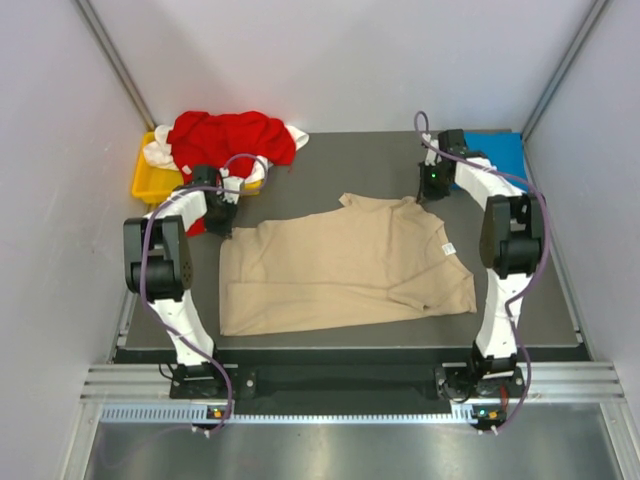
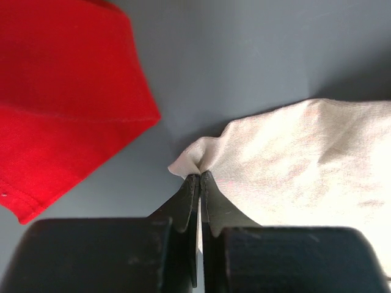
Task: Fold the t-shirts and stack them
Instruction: Fold the tshirt
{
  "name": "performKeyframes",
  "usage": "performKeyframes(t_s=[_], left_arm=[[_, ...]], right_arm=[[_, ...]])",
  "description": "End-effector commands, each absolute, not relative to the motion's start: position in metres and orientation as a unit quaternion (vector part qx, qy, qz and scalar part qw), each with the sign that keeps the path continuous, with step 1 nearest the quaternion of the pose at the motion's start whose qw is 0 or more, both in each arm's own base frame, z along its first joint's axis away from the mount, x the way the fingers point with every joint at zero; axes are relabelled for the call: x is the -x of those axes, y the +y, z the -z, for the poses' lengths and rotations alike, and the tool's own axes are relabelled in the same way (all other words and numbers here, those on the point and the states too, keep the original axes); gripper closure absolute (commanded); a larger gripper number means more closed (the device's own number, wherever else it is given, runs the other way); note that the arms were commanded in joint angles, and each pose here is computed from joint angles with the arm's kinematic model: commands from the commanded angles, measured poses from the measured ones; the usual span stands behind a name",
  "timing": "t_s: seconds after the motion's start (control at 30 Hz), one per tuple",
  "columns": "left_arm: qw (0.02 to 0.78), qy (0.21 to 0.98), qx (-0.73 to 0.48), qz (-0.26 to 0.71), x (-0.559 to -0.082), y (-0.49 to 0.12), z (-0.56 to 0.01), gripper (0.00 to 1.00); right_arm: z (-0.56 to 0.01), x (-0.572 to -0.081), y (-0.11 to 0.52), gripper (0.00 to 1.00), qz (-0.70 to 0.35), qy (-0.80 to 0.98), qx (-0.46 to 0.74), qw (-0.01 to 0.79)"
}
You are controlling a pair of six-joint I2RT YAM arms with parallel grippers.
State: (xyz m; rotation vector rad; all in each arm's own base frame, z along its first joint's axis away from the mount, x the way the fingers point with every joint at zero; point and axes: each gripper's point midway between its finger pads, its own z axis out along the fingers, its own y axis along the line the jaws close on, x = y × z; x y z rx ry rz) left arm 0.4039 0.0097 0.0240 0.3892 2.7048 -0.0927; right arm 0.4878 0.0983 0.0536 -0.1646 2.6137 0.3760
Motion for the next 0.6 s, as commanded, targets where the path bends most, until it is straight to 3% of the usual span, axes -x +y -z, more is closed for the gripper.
performKeyframes(t_s=[0.0,0.27,0.3,0.33,0.43,0.57], left_arm=[[0.257,0.958,-0.122,0.02,-0.415,0.024,-0.046,1.0],[0.27,0.954,-0.132,0.005,-0.397,0.029,-0.05,1.0],[0.268,0.954,-0.132,0.004,-0.396,0.03,-0.05,1.0],[0.27,0.954,-0.133,0.003,-0.397,0.03,-0.05,1.0],[0.276,0.95,-0.144,0.015,-0.397,0.025,-0.055,1.0],[0.278,0.947,-0.159,0.036,-0.397,0.016,-0.061,1.0]], right_arm=[[-0.11,-0.492,0.074,1.0,-0.098,0.943,0.043,0.316],[-0.098,-0.464,0.04,0.98,-0.087,0.954,0.005,0.288],[-0.092,-0.463,0.04,0.95,-0.089,0.956,0.008,0.279],[-0.09,-0.462,0.04,0.79,-0.088,0.958,0.009,0.273],[-0.093,-0.464,0.041,0.6,-0.09,0.958,0.018,0.271],[-0.135,-0.481,0.05,0.51,-0.101,0.936,0.042,0.334]])
